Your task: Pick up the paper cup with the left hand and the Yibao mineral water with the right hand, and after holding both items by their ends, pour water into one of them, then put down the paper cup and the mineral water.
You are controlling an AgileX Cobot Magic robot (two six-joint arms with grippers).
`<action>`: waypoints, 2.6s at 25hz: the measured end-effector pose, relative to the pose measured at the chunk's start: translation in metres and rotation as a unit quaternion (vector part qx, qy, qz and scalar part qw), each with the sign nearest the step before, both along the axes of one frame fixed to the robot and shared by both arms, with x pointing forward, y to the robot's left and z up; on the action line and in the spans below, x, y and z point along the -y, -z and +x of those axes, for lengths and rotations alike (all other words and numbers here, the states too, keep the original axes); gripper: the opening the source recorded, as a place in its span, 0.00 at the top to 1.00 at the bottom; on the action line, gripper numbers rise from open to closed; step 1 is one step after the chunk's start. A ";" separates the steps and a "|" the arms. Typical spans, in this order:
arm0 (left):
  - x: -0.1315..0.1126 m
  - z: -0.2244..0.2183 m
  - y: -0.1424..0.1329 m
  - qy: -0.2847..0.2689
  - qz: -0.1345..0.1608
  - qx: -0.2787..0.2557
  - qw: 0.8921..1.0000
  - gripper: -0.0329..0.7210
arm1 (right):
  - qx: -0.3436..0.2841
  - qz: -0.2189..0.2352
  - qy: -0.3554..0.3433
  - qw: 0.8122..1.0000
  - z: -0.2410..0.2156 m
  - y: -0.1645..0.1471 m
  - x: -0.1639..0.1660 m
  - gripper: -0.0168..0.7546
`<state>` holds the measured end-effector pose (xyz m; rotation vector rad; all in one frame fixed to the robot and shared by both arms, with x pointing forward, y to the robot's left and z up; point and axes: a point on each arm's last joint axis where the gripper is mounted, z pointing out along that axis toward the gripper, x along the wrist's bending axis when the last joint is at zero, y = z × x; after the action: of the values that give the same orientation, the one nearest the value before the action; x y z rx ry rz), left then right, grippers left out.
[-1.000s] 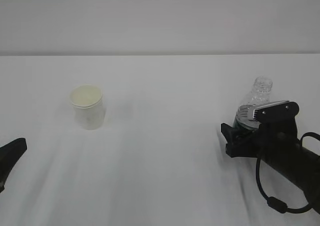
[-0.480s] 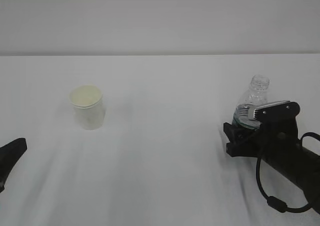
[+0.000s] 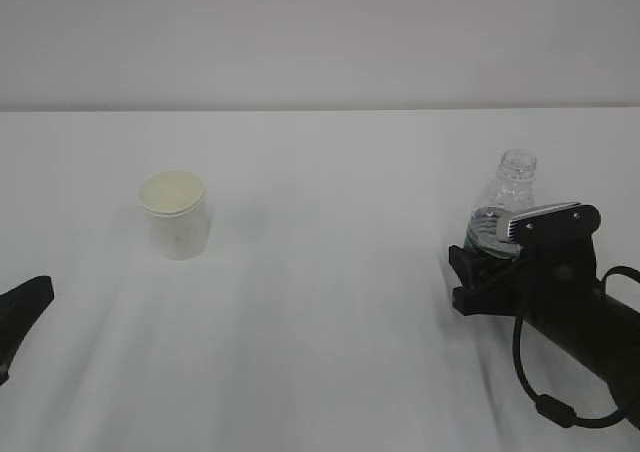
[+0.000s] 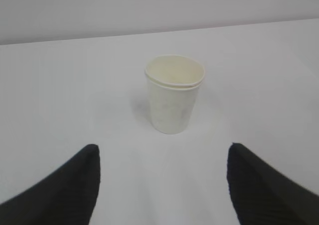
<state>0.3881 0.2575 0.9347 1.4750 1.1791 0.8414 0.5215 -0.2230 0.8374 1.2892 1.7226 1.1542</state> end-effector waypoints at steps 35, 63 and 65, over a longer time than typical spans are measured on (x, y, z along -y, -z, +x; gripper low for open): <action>0.000 0.000 0.000 0.000 0.000 0.000 1.000 0.20 | 0.050 0.011 -0.016 0.999 -0.002 -0.041 -0.002 0.35; 0.000 0.000 -0.002 0.000 -0.003 0.009 1.000 0.20 | 0.122 0.009 -0.081 0.989 -0.031 -0.099 -0.005 0.36; 0.000 0.000 -0.002 0.000 -0.003 0.009 1.000 0.20 | 0.126 0.007 -0.087 0.988 -0.033 -0.104 -0.006 0.36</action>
<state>0.3884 0.2573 0.9363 1.4609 1.1676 0.8486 0.4886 -0.2170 0.9412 0.9657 1.6645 1.3680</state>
